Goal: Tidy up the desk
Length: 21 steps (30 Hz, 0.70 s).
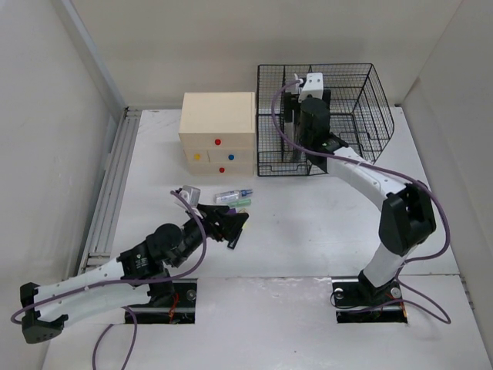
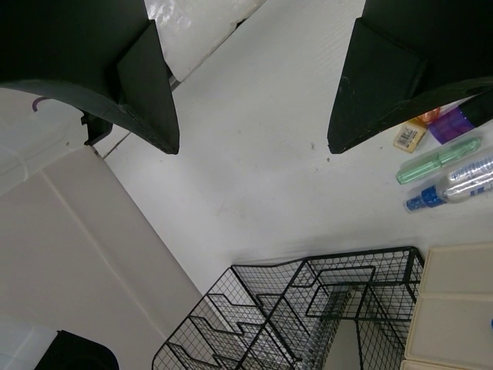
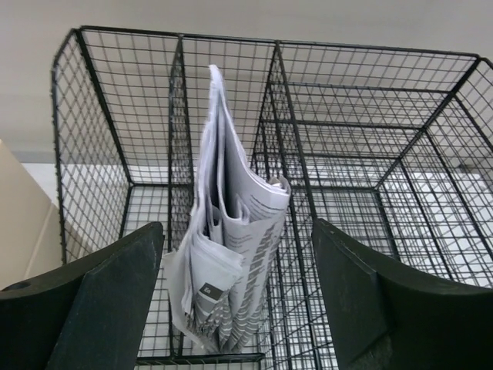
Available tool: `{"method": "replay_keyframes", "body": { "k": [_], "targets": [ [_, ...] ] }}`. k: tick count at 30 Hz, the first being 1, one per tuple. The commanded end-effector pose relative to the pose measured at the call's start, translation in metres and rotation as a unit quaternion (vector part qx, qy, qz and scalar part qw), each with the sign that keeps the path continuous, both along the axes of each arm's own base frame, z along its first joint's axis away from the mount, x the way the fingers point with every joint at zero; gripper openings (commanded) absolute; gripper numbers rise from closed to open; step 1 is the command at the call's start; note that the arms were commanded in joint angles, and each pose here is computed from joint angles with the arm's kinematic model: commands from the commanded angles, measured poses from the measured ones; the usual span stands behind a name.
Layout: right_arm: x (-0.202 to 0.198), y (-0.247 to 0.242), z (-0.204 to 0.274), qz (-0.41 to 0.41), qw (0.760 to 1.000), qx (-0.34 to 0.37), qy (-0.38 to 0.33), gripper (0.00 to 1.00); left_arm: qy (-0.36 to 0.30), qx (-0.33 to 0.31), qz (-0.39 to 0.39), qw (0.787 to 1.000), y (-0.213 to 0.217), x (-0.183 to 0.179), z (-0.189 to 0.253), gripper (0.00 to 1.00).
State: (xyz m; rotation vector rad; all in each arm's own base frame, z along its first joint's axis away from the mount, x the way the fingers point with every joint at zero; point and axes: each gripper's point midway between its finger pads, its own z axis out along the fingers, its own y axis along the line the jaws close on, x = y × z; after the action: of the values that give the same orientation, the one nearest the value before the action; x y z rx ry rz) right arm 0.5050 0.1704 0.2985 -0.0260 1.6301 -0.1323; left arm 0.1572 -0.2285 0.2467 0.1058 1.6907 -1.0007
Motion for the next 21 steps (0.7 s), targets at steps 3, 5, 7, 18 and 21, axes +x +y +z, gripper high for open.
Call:
{"method": "replay_keyframes", "body": {
  "k": [3,5,7,18,21],
  "targets": [
    [-0.006,-0.024,0.023,-0.035,0.999,0.003,-0.013,0.81,-0.004,-0.004,-0.007,1.0,0.001,-0.004,0.003,0.75],
    [-0.007,-0.03,0.028,-0.04,0.999,0.005,-0.018,0.81,-0.008,-0.002,-0.003,1.0,0.003,-0.003,0.007,0.75],
    [-0.012,-0.03,0.041,-0.031,0.999,0.008,-0.029,0.81,-0.006,0.002,0.015,1.0,0.01,0.001,0.008,0.75],
    [-0.096,0.023,0.141,0.241,0.964,-0.046,-0.106,1.0,-0.004,-0.011,0.233,0.972,0.067,0.048,0.047,0.72],
    [-0.134,0.065,0.118,0.407,0.91,-0.05,-0.059,0.95,-0.004,-0.004,0.269,0.963,0.068,0.061,0.046,0.52]
  ]
}}
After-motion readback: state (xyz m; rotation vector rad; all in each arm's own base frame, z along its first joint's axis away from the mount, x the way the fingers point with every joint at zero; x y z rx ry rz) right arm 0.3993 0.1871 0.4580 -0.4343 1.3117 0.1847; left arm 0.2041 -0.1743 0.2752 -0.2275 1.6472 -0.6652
